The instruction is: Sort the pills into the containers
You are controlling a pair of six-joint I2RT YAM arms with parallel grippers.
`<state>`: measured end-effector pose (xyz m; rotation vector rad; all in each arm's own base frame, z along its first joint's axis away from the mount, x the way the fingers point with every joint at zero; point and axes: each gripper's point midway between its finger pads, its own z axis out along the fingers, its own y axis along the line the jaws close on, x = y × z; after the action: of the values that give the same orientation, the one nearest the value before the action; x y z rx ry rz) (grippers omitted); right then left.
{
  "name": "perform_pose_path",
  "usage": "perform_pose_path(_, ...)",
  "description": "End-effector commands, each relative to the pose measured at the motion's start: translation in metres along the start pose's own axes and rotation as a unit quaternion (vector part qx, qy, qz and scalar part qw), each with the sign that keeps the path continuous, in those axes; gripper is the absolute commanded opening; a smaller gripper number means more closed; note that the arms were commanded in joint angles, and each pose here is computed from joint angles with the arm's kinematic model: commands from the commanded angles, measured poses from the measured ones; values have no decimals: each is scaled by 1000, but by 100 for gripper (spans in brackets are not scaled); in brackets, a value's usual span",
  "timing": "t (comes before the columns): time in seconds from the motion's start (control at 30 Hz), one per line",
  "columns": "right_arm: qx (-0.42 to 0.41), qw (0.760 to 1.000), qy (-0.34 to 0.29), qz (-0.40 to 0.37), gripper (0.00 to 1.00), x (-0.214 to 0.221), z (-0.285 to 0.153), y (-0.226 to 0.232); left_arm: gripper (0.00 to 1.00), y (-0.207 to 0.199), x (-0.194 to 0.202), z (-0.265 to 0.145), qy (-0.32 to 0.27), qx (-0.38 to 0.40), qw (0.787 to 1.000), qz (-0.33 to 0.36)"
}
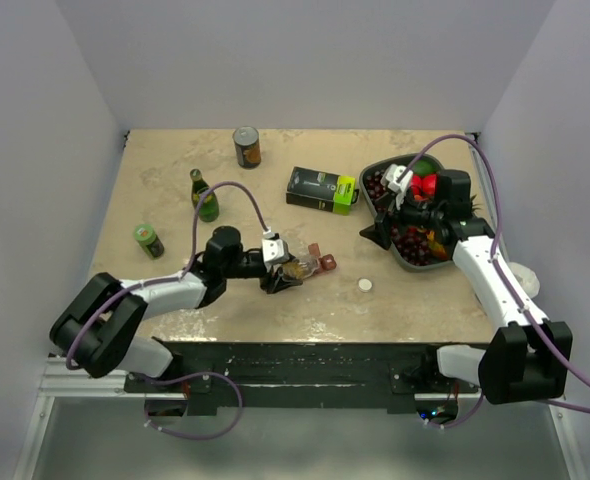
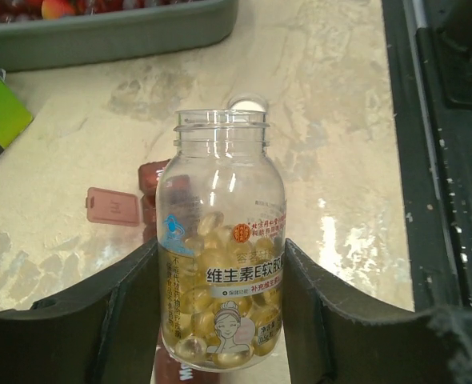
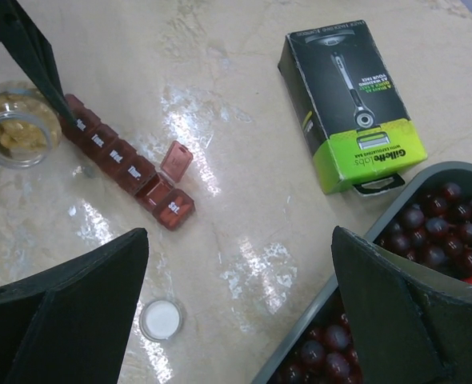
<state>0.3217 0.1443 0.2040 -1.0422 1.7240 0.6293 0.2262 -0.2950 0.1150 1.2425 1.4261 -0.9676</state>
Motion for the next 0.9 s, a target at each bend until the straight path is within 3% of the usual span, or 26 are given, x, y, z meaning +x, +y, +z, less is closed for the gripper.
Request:
perform_pose_path(0.0,29,999,1,-35,99,-12,-10,-9,0,19,0,14,34,-6,999,22)
perform_pose_path(0.37,37,999,15,-33,99,-6,-9,-15,0,37,31,22,134,-28,990,-22)
perform_pose_path(0.87,40,998,19,-32,99,-4,-9,-16,0,41,46,29,205,-28,977,-48)
